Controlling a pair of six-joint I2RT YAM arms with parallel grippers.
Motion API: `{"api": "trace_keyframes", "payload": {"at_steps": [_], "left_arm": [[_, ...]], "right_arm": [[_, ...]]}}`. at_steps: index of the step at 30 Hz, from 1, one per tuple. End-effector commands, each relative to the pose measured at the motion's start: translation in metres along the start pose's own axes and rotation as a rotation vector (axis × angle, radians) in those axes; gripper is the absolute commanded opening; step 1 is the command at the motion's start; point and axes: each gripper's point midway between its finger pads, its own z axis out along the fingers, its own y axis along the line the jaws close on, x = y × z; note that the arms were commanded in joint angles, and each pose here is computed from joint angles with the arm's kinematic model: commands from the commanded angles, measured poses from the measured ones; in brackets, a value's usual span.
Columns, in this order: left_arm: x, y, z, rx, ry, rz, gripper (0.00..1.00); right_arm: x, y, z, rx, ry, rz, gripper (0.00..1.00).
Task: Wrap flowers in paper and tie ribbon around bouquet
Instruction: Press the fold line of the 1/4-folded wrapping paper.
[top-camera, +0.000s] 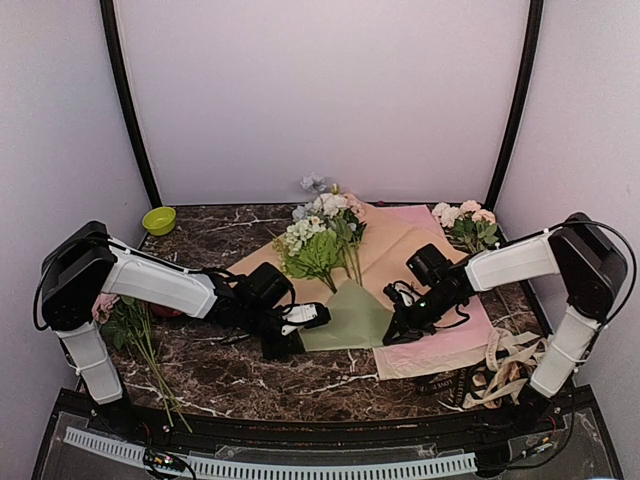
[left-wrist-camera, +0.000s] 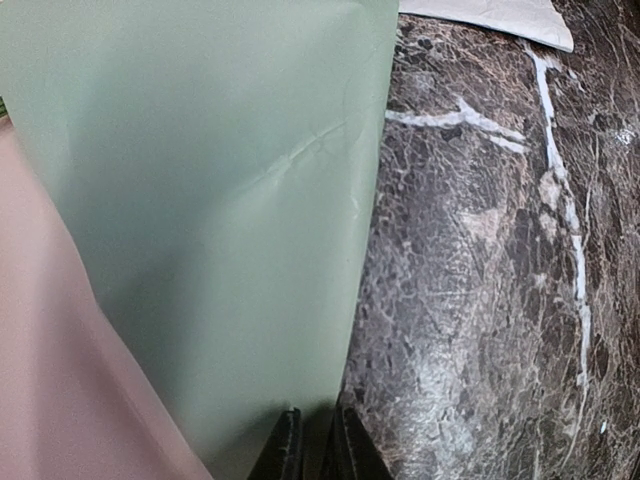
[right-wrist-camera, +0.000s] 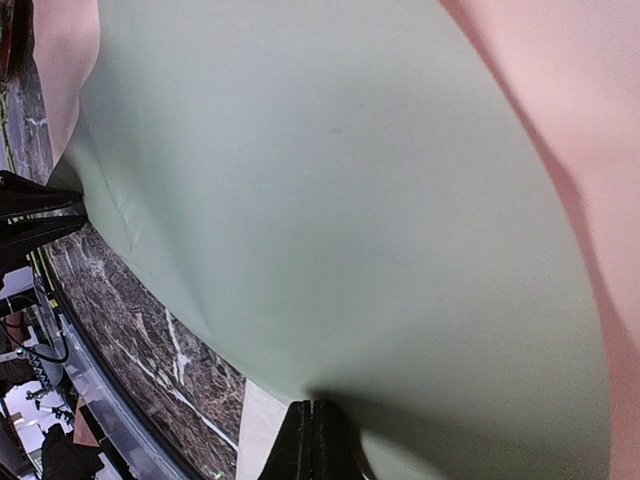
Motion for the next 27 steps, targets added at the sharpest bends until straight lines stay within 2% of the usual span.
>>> {"api": "trace_keyframes", "payload": {"at_steps": [1, 27], "left_arm": [[0.052, -0.019, 0.005, 0.072, 0.187, -0.034, 0.12], [0.052, -0.021, 0.004, 0.079, 0.188, -0.031, 0.11]], "right_arm": [[0.017, -0.031, -0.006, 0.104, 0.027, 0.046, 0.0], [0.042, -0.092, -0.048, 0.28, -0.025, 0.229, 0.0]]}}
